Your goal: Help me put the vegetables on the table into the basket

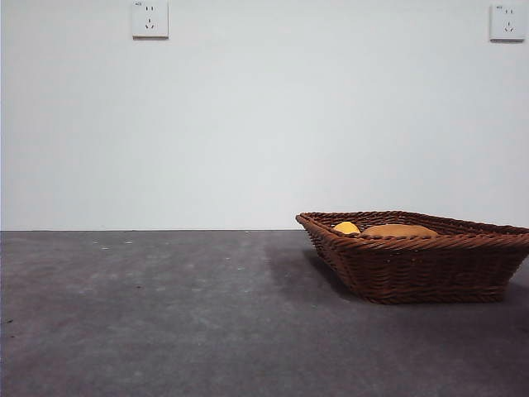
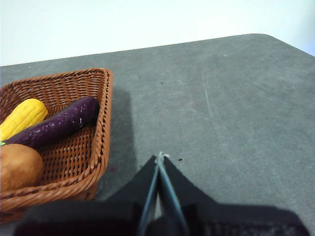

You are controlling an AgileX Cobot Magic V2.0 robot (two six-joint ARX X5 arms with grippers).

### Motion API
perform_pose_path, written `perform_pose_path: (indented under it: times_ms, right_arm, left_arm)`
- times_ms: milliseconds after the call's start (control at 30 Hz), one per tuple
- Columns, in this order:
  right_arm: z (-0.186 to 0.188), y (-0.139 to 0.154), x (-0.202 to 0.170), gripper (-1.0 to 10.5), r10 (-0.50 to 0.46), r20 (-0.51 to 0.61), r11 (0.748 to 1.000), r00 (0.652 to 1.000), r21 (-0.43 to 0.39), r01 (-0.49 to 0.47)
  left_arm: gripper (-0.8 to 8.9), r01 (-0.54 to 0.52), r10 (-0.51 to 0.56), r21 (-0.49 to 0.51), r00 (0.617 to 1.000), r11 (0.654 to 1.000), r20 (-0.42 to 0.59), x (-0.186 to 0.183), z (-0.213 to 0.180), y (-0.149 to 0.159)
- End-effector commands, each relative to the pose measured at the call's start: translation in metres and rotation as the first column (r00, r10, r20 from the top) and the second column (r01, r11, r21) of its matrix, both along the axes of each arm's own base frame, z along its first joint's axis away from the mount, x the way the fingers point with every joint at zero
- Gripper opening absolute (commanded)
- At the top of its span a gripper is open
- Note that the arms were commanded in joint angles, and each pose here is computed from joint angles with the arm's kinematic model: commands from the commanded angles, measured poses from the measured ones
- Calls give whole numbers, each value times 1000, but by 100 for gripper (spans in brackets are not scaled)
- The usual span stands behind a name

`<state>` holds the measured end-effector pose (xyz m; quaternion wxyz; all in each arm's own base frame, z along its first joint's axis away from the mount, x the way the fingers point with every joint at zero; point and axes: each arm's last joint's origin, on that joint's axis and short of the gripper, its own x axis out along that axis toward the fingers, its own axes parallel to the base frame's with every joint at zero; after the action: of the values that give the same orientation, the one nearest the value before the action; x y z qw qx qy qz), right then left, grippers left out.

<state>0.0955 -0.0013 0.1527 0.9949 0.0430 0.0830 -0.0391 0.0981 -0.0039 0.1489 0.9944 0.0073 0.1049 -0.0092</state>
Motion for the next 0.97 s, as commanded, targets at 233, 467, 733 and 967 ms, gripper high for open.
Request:
perform_pose_path:
  times_ms: [233, 467, 733, 967]
  right_arm:
    - [-2, 0, 0, 0, 8, -11, 996, 1000, -84, -9]
    - [-2, 0, 0, 0, 13, -13, 994, 1000, -112, -14]
    - [-2, -1, 0, 0, 5, -14, 994, 1000, -112, -7]
    - [-2, -2, 0, 0, -5, -13, 994, 1000, -112, 3]
  left_arm:
    - [-4, 1, -1, -6, 1000, 1000, -5, 1, -3, 0]
    - [-4, 1, -1, -6, 1000, 1000, -5, 1, -3, 0]
    - [-4, 1, -1, -6, 1000, 1000, -5, 1, -3, 0]
    - [-4, 1, -1, -6, 1000, 1000, -5, 1, -3, 0]
